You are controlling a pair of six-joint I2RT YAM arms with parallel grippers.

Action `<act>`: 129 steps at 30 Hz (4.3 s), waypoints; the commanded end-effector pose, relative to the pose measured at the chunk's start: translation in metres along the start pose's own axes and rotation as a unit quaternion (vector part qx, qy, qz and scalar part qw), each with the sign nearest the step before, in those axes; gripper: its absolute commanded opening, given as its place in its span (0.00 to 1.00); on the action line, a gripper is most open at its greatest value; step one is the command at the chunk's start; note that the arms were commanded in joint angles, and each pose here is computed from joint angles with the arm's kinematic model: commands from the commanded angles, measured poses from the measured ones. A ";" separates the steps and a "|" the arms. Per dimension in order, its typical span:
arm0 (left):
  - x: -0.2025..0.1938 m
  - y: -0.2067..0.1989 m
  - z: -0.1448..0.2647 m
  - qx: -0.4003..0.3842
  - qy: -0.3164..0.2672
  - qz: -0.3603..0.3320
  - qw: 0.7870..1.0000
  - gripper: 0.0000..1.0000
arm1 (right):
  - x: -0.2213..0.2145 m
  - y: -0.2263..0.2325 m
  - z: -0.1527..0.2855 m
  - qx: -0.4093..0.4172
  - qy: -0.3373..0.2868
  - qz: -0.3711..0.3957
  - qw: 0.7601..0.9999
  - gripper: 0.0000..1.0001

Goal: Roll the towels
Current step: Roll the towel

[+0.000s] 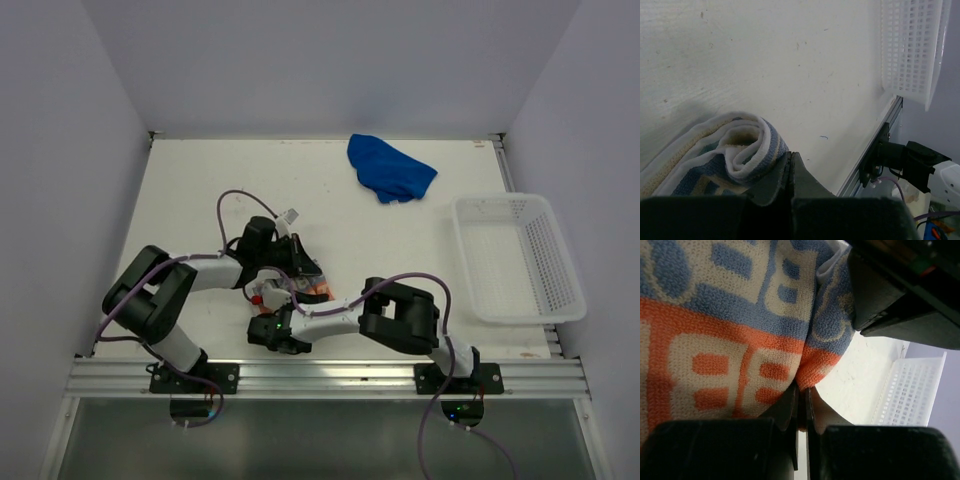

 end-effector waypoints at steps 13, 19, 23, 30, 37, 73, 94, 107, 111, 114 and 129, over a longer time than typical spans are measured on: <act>-0.001 0.041 -0.018 0.069 -0.007 0.004 0.998 0.00 | 0.016 -0.001 0.011 0.055 -0.037 -0.098 0.993 0.15; 0.001 0.048 -0.022 0.087 -0.009 0.008 0.996 0.00 | 0.022 -0.024 0.026 0.067 -0.048 -0.127 0.988 0.36; 0.000 0.053 -0.024 0.095 -0.007 0.008 0.995 0.00 | 0.024 -0.038 0.035 0.071 -0.050 -0.141 0.986 0.50; -0.001 0.059 -0.023 0.104 -0.009 0.006 0.994 0.00 | 0.009 -0.051 0.042 0.071 -0.049 -0.162 0.983 0.57; 0.000 0.060 -0.023 0.104 -0.012 0.005 0.995 0.00 | -0.001 -0.050 0.042 0.072 -0.055 -0.203 0.975 0.61; -0.006 0.060 -0.014 0.103 -0.020 0.000 0.995 0.00 | -0.015 -0.107 0.066 0.094 -0.075 -0.408 0.905 0.79; -0.011 0.065 -0.010 0.111 -0.024 0.001 0.994 0.00 | -0.074 -0.117 -0.019 0.360 -0.048 -0.606 0.707 0.46; -0.009 0.061 -0.009 0.110 -0.027 -0.004 0.994 0.00 | -0.081 -0.081 -0.033 0.413 -0.011 -0.574 0.708 0.42; -0.009 0.061 -0.009 0.112 -0.028 -0.005 0.993 0.00 | -0.090 -0.070 -0.036 0.410 0.005 -0.564 0.717 0.42; -0.010 0.062 -0.008 0.113 -0.026 -0.006 0.993 0.00 | -0.098 -0.062 -0.039 0.402 0.018 -0.557 0.727 0.42; 0.010 0.033 -0.010 0.096 -0.042 -0.021 0.994 0.00 | -0.097 -0.035 -0.033 0.383 -0.016 -0.470 0.795 0.36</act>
Point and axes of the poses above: each gripper's point midway between its finger pads, its own z axis back along the fingers, its own y axis along the line the jaws close on, x = y × z, the point moved 10 cm from there along z, back along the fingers, and after that the axes turned 14 degrees about z, right-handed, at the moved point
